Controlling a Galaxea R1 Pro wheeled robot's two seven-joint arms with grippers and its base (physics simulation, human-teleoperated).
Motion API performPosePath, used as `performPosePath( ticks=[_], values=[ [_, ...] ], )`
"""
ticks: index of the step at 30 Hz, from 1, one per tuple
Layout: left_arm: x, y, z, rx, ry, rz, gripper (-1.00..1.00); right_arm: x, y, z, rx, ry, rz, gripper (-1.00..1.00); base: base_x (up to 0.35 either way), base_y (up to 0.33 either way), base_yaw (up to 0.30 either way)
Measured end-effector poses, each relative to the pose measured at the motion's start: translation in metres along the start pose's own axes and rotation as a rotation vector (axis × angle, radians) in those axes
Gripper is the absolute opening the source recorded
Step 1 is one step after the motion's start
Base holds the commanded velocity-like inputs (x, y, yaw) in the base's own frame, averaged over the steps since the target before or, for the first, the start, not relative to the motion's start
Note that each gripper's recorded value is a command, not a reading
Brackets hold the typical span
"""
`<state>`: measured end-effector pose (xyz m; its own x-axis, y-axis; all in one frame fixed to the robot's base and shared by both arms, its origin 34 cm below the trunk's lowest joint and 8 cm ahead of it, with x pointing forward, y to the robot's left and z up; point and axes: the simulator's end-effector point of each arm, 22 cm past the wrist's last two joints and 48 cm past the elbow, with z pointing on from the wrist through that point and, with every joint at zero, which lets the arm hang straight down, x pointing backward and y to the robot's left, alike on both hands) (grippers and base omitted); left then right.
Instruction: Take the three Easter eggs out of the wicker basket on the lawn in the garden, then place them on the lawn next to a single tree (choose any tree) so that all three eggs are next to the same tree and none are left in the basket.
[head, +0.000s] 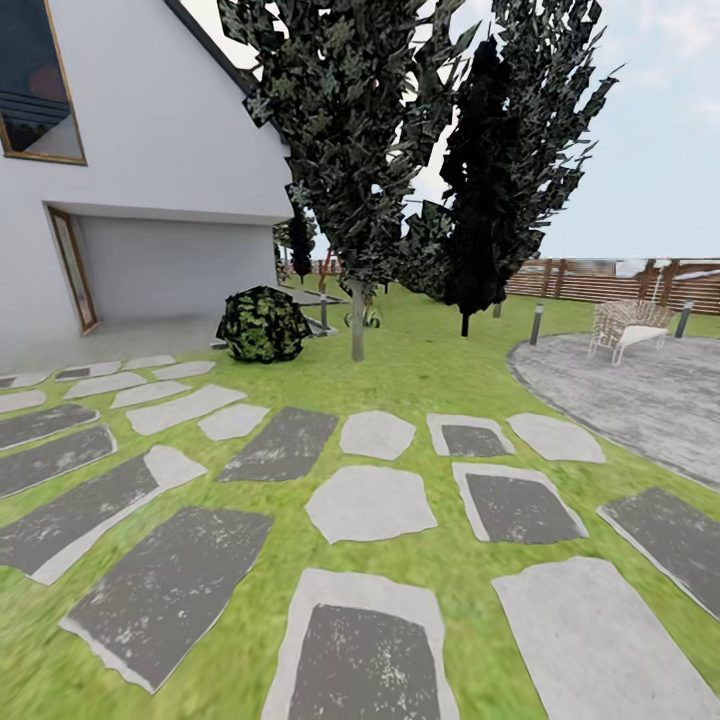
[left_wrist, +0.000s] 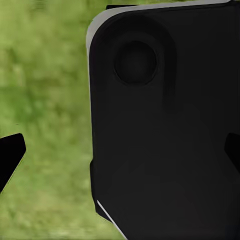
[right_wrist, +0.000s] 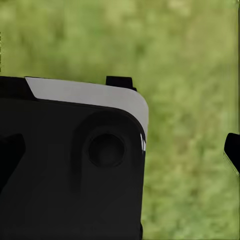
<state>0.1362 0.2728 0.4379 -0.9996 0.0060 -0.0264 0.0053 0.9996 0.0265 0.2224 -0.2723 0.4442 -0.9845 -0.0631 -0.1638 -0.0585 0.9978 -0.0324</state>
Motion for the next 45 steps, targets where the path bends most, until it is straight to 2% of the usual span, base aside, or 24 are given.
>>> performPosePath(
  ticks=[37, 45],
  values=[
    [-0.0001, -0.0003, 0.0, 0.0, 0.0, 0.0, 1.0, 0.0, 0.0, 0.0, 0.0, 0.0, 0.0, 1.0, 0.342, 0.0, -0.001],
    [-0.0001, 0.0001, 0.0, 0.0, 0.0, 0.0, 1.0, -0.0002, 0.0, 0.0, 0.0, -0.001, -0.001, 1.0, 0.342, 0.0, -0.231]
  ],
)
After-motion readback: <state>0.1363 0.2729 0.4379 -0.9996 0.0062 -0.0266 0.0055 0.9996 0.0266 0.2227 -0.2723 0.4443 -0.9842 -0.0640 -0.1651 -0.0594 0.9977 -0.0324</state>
